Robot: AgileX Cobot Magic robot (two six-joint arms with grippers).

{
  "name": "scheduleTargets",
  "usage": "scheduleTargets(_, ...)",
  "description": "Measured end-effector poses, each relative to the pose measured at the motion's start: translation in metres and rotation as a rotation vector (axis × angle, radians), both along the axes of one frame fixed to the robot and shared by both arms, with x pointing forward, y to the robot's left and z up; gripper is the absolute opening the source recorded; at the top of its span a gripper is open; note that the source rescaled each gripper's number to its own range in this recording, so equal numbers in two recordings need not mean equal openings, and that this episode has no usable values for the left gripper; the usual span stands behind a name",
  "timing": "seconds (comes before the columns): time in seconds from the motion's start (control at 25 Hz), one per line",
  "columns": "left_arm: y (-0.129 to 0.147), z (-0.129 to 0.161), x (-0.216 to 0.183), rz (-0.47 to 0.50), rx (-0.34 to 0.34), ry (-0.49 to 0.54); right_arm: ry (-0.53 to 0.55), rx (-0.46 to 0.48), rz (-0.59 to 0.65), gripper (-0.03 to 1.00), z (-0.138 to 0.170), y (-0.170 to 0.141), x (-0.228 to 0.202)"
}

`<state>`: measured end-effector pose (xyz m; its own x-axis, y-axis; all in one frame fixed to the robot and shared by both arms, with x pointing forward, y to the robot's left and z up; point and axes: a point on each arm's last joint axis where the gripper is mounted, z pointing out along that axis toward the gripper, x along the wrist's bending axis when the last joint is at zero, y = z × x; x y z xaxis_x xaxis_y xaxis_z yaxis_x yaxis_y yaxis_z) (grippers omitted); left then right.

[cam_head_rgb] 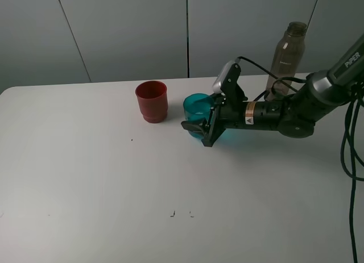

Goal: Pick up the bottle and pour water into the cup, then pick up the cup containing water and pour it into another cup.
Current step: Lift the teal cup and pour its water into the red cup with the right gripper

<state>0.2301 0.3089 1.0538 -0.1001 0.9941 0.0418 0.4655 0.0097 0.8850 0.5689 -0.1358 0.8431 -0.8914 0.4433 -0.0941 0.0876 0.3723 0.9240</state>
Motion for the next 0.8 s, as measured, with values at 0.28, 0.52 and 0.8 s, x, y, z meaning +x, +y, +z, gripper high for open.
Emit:
scheduleTargets(0.28,0.000,0.000,0.000,0.000,0.000,0.000,-0.042,-0.005,-0.023,0.10,0.040,-0.001,0.003)
scheduleTargets(0.52,0.000,0.000,0.000,0.000,0.000,0.000,-0.058,-0.025,-0.087,0.10,0.072,-0.006,0.004)
scheduleTargets(0.8,0.000,0.000,0.000,0.000,0.000,0.000,-0.005,0.010,-0.182,0.10,0.093,-0.006,0.011)
